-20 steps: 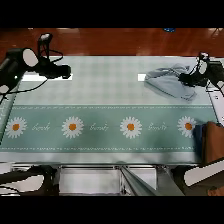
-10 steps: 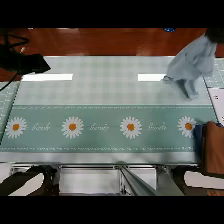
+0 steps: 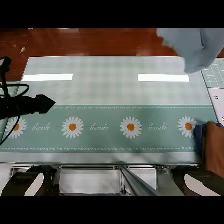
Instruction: Fold the shirts.
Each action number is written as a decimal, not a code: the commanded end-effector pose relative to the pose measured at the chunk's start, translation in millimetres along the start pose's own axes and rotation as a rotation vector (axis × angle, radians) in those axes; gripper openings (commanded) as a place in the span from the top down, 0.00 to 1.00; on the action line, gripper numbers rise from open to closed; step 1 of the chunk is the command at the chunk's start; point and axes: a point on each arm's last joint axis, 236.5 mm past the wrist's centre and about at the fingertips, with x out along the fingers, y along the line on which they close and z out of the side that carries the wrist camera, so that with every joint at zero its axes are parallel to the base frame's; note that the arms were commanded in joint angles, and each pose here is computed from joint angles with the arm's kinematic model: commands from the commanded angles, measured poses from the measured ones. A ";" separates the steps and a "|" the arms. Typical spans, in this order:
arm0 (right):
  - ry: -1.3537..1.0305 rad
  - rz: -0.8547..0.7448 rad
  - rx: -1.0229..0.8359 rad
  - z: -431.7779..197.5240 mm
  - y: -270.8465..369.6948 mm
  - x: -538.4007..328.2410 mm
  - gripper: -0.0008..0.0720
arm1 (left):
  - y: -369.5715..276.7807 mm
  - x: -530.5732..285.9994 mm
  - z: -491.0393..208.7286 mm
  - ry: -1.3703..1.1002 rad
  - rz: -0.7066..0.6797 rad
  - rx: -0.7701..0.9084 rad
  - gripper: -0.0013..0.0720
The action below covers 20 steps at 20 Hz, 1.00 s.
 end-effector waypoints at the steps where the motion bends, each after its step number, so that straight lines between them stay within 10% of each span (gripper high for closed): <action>1: 0.152 0.165 -0.029 -34.9 65.9 -15.2 0.95 | -8.0 4.5 -5.9 -0.035 -0.047 -0.033 0.29; 15: 0.852 0.493 0.257 -404.7 311.2 85.6 0.95 | -19.4 7.6 -15.4 0.004 -0.100 -0.025 0.29; 16: 0.867 0.489 0.282 -412.7 313.1 90.6 0.90 | -19.8 10.6 -21.7 0.024 -0.106 -0.032 0.29; 17: 0.875 0.477 0.299 -414.6 307.7 95.6 0.55 | -20.9 15.4 -30.3 0.049 -0.118 -0.044 0.29; 18: 0.881 0.460 0.303 -410.3 294.1 99.9 0.42 | -20.0 20.3 -38.0 0.071 -0.122 -0.055 0.29; 20: 0.881 0.409 0.318 -381.3 246.5 104.4 0.42 | -10.8 27.0 -46.6 0.096 -0.101 -0.046 0.29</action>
